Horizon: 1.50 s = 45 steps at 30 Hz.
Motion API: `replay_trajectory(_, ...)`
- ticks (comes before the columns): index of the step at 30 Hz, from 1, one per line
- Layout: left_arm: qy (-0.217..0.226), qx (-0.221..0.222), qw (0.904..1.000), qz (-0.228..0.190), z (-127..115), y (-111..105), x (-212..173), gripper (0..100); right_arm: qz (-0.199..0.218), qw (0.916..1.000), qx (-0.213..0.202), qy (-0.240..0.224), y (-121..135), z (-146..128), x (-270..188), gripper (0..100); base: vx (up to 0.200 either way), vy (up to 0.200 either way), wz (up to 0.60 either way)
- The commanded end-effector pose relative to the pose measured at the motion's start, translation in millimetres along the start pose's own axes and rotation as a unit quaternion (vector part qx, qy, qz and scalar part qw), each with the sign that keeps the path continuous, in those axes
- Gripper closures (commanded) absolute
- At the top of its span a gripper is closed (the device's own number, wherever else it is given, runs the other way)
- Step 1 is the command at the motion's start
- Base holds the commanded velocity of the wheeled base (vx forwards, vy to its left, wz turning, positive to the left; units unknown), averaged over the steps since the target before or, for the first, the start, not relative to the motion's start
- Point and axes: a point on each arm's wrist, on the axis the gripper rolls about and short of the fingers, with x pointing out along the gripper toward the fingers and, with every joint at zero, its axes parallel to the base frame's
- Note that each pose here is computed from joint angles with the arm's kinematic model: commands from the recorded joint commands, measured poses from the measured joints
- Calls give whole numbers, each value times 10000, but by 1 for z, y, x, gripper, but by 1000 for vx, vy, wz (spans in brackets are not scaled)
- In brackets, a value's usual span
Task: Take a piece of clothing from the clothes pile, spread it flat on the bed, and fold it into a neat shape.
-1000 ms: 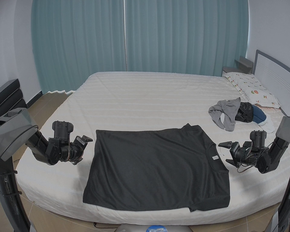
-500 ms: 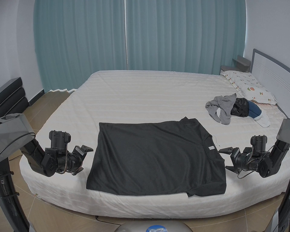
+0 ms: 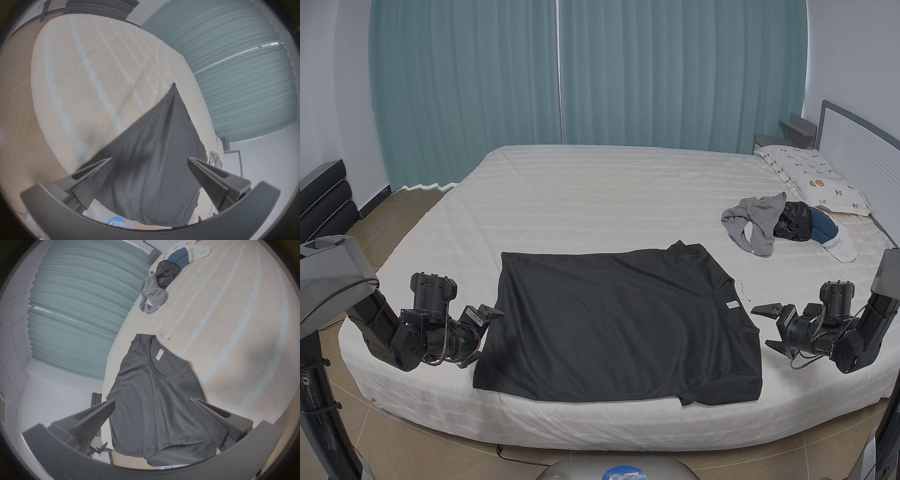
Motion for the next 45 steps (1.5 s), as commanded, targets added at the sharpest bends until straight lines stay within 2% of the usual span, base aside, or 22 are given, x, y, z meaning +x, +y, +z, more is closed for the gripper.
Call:
replay_trajectory(1,-6,19,10000,27,-1,2,-5,0,-39,9999,-18,112,-3,-9,1,0,0,0,0)
replay_trajectory(5,-64,106,9998,131,-1,7,-10,0,-8,9999,-69,129,-4,-13,1,0,0,0,0)
replay_trajectory(11,-27,521,9952,823,-13,43,-21,0,23,9997,-129,208,-2,-21,3,0,0,0,0)
replay_trajectory(19,-108,565,9944,885,-14,50,-21,0,-31,9997,-121,231,-6,-23,5,0,0,0,0)
replay_trajectory(27,-180,863,9847,1500,-21,70,-3,0,-53,9996,-110,249,-8,-24,6,0,0,0,0)
replay_trajectory(40,-180,876,9845,1509,-22,70,-2,0,-42,9996,-123,240,-8,-23,7,0,0,0,0)
replay_trajectory(41,-193,877,9847,1491,-21,69,-3,100,-48,9996,-120,244,-8,-23,7,0,0,0,0)
replay_trajectory(45,-212,879,9849,1476,-21,68,-4,100,-57,9996,-141,243,-8,-24,6,0,0,0,0)
